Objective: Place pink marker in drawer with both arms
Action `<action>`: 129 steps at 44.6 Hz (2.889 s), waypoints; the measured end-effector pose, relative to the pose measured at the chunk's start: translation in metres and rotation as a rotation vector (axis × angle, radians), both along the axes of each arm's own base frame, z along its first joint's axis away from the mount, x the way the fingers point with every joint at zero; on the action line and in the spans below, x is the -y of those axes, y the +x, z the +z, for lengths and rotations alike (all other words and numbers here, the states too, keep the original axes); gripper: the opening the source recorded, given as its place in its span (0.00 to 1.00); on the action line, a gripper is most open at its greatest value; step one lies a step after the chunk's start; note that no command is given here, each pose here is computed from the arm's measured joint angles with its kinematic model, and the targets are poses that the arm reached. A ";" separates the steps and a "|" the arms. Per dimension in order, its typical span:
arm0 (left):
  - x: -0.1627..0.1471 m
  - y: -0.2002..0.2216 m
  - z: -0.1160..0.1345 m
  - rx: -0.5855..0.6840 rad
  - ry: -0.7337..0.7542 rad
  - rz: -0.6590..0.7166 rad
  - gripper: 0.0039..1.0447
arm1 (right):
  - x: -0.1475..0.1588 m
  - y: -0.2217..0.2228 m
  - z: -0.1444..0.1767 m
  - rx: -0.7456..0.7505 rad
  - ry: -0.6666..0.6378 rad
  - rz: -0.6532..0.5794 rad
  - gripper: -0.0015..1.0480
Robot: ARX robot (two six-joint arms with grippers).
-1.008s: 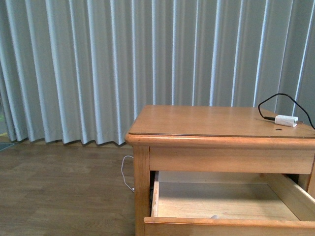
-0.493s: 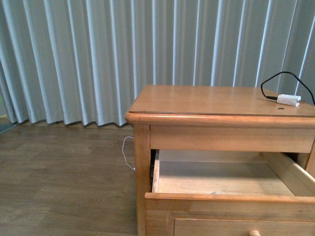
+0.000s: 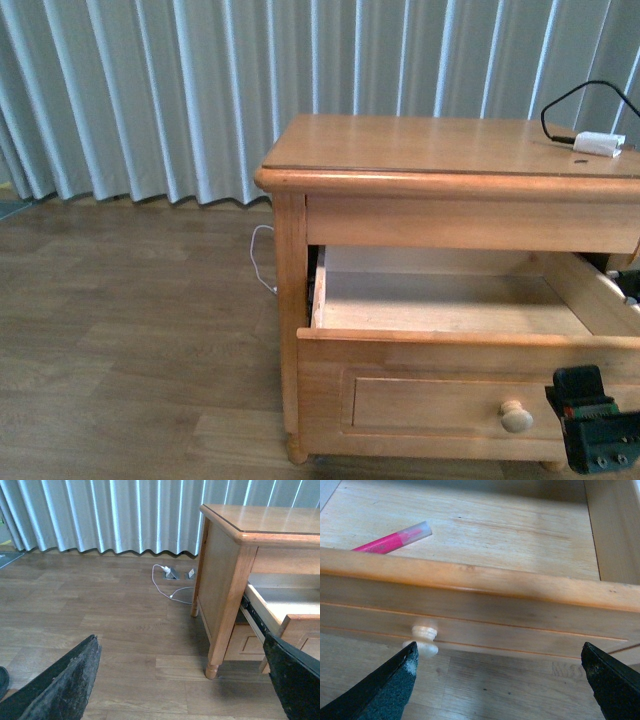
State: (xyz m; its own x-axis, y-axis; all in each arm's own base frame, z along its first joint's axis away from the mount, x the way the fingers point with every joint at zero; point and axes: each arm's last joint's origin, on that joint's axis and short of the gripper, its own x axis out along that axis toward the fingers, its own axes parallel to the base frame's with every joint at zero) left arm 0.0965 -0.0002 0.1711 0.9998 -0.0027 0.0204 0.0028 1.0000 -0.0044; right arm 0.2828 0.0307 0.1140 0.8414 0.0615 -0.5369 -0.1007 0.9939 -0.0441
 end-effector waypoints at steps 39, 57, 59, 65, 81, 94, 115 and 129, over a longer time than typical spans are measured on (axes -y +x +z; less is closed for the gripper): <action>0.000 0.000 0.000 0.000 0.000 0.000 0.94 | -0.018 0.118 -0.028 0.175 0.153 -0.168 0.91; 0.000 0.000 0.000 0.000 0.000 0.000 0.94 | -0.021 0.154 -0.031 0.204 0.163 -0.182 0.91; 0.000 0.000 0.000 0.000 0.000 0.000 0.94 | -0.020 0.157 -0.032 0.201 0.163 -0.180 0.91; 0.000 0.000 0.000 0.000 0.000 0.000 0.94 | -0.020 0.161 -0.033 0.187 0.160 -0.169 0.91; 0.000 0.000 0.000 0.000 0.000 0.000 0.94 | -0.016 0.165 -0.033 0.184 0.158 -0.147 0.91; 0.000 0.000 0.000 0.000 0.000 0.000 0.94 | -0.015 0.169 -0.031 0.189 0.157 -0.140 0.91; 0.000 0.000 0.000 0.000 0.000 0.000 0.94 | -0.001 0.096 0.002 0.144 0.180 -0.095 0.91; 0.000 0.000 0.000 0.000 0.000 0.000 0.94 | 0.033 -0.045 0.065 0.117 0.211 -0.093 0.91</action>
State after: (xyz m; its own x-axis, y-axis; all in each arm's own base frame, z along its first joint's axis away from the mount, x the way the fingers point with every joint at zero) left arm 0.0965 -0.0002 0.1711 0.9998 -0.0027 0.0200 0.0028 1.0000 -0.0040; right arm 0.2376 -0.0026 0.1788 0.9044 0.0814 -0.4189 -0.0153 0.9872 0.1590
